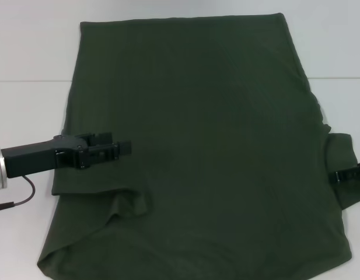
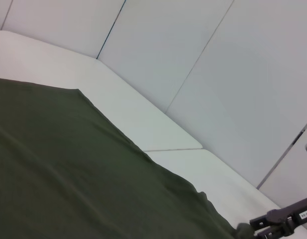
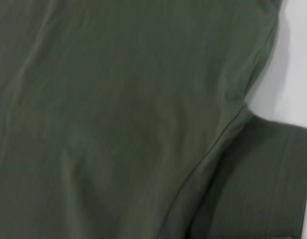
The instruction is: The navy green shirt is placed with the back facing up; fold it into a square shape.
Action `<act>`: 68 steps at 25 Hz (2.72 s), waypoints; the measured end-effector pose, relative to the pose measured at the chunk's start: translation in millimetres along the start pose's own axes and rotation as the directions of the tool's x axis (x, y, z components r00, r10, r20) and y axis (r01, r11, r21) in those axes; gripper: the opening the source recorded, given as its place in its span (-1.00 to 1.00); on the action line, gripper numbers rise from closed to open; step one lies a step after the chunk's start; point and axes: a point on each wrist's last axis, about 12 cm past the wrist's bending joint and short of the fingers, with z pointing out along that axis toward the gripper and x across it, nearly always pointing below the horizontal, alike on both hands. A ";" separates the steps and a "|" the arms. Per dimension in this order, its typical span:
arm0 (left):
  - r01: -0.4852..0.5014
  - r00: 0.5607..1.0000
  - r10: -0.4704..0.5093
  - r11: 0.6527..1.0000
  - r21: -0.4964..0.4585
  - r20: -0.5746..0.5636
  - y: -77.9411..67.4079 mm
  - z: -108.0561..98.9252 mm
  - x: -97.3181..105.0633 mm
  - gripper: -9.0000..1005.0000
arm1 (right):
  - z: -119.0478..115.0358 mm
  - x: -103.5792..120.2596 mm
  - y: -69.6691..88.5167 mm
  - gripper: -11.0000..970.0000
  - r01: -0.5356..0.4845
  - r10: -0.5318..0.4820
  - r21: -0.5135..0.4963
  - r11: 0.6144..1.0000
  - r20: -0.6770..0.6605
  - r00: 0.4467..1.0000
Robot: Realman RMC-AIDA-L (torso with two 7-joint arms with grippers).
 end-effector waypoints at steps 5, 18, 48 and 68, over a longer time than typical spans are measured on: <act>-0.001 1.000 0.001 1.000 0.003 0.018 -0.3 -0.8 -1.3 0.50 | -12.8 -0.4 -0.7 0.95 -0.053 0.053 -0.025 0.998 -0.028 0.998; 0.014 0.999 -0.014 1.000 0.009 0.039 -1.1 -4.7 2.1 0.50 | -4.5 -0.5 1.0 0.95 -0.085 0.085 -0.027 0.996 -0.017 0.996; 0.020 0.997 -0.022 1.000 0.021 0.069 -2.7 -6.2 1.0 0.50 | -8.6 6.5 -12.3 -0.57 -0.194 0.194 -0.014 0.981 0.034 0.980; 0.037 0.993 -0.039 0.999 0.019 0.115 -2.0 -15.1 1.2 0.50 | -34.9 -5.0 -43.5 -0.94 -0.284 0.269 0.174 0.943 0.104 0.957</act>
